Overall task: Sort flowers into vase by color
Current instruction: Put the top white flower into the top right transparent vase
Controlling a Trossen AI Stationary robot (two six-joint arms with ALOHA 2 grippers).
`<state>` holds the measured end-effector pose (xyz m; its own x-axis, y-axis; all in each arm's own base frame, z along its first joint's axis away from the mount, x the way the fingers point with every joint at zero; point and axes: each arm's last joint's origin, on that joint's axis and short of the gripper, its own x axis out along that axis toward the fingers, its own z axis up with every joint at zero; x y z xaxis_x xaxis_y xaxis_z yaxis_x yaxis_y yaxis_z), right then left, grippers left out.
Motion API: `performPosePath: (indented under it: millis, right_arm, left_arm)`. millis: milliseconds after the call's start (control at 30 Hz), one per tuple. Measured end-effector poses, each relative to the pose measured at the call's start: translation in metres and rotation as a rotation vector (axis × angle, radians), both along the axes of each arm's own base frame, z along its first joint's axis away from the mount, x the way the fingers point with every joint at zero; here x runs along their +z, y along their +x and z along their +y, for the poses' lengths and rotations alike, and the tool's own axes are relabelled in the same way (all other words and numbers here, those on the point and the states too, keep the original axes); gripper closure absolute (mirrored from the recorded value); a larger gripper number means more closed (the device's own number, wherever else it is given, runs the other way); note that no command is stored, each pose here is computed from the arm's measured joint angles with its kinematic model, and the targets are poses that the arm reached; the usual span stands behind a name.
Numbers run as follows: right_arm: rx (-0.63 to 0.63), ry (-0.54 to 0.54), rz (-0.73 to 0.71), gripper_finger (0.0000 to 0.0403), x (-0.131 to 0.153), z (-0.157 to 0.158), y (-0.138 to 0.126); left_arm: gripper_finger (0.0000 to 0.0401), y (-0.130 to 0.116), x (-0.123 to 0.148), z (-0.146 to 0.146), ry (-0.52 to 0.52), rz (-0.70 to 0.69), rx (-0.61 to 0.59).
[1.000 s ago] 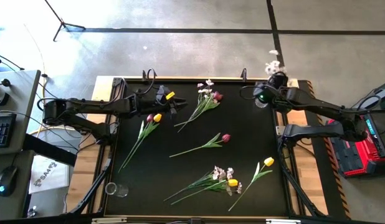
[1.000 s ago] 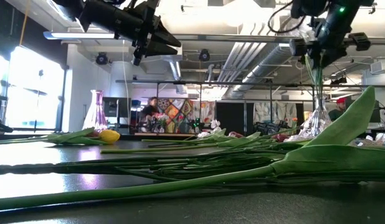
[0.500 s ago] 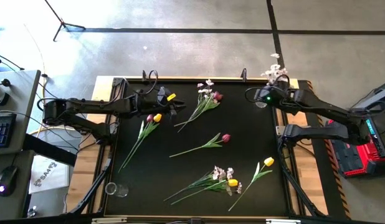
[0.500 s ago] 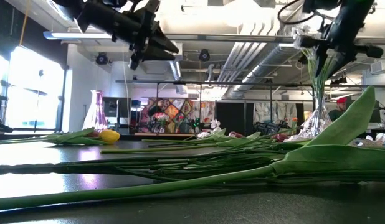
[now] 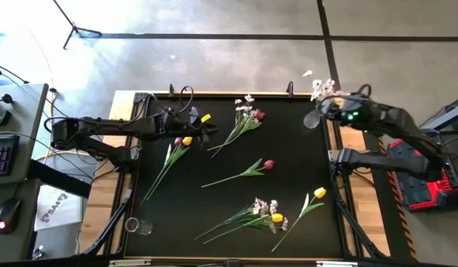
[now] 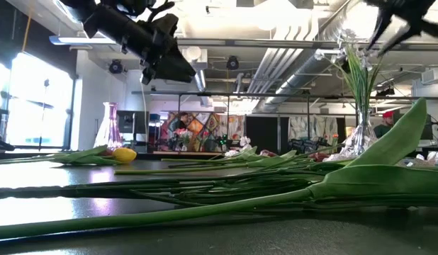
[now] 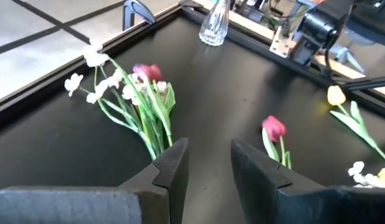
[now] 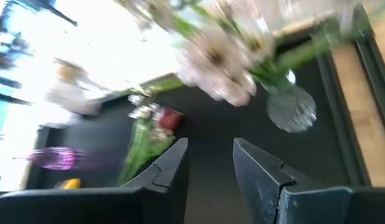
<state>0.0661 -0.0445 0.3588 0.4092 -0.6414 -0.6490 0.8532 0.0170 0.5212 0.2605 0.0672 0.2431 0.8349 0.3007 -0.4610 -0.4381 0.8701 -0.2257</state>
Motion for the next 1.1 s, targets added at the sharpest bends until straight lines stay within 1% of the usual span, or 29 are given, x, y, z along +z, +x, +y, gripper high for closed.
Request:
performPosePath:
  millis: [167, 267, 333, 600, 667, 767, 833, 967, 1100]
  right_arm:
    - [0.065, -0.107, -0.042, 0.0289, 0.027, 0.002, -0.004]
    - [0.099, -0.161, -0.067, 0.0289, 0.034, 0.001, -0.002]
    - [0.144, -0.184, -0.079, 0.0289, 0.037, 0.0, 0.003]
    - [0.416, -0.196, -0.09, 0.0289, 0.04, -0.007, 0.032]
    - [0.484, -0.196, -0.088, 0.0289, 0.039, -0.01, 0.04]
    - [0.564, -0.196, -0.079, 0.0289, 0.038, -0.013, 0.051]
    - [0.599, -0.2, -0.075, 0.0289, 0.037, -0.014, 0.055]
    - [0.643, -0.212, -0.061, 0.0289, 0.037, -0.015, 0.06]
    - [0.654, -0.22, -0.058, 0.0289, 0.037, -0.015, 0.059]
  left_arm:
    - [0.0295, 0.003, -0.006, 0.002, -0.007, 0.025, 0.015]
    - [0.0295, 0.008, -0.016, 0.002, -0.021, 0.063, 0.015]
    - [0.0295, 0.012, -0.024, 0.0, -0.041, 0.086, 0.032]
    - [0.0295, 0.02, -0.041, -0.007, -0.036, 0.149, 0.061]
    - [0.0295, 0.022, -0.046, -0.006, -0.071, 0.158, 0.067]
    - [0.0295, 0.026, -0.053, 0.0, -0.172, 0.173, 0.054]
    - [0.0295, 0.032, -0.056, 0.004, -0.204, 0.192, 0.055]
    - [0.0295, 0.044, -0.059, 0.014, -0.219, 0.253, 0.073]
    - [0.0293, 0.057, -0.06, 0.027, -0.23, 0.285, 0.078]
